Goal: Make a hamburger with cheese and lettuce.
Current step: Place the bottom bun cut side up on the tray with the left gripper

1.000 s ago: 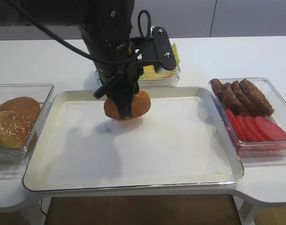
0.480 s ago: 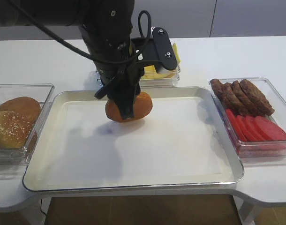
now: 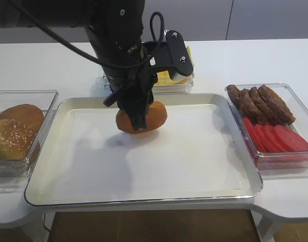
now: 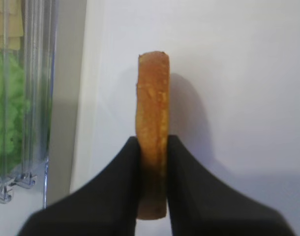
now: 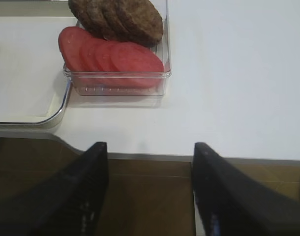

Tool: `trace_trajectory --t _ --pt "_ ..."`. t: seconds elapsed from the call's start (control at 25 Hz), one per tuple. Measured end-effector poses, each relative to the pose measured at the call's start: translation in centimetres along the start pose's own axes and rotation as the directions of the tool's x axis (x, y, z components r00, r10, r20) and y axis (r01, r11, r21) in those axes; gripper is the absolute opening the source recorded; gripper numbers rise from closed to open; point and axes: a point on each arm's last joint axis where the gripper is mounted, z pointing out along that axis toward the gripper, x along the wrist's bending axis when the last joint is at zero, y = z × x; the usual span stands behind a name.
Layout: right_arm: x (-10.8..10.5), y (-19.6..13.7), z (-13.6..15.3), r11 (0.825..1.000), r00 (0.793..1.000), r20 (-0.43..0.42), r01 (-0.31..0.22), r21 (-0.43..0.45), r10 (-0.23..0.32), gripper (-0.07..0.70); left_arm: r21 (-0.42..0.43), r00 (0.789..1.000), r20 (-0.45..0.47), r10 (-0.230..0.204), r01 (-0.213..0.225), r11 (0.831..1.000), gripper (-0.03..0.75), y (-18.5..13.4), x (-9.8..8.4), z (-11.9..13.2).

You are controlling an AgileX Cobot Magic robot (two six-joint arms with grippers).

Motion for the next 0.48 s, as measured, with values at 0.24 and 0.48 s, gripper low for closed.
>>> trace_trajectory --t 0.24,0.48 --pt "0.00 0.00 0.00 1.000 1.000 0.000 0.002 0.000 -0.002 0.430 0.004 1.000 0.011 -0.006 0.006 1.000 0.102 -0.03 -0.09 -0.01" --pt "0.00 0.00 0.00 1.000 1.000 0.000 0.002 0.000 -0.002 0.430 -0.003 0.999 0.027 -0.017 0.017 1.000 0.165 0.06 -0.20 -0.09"
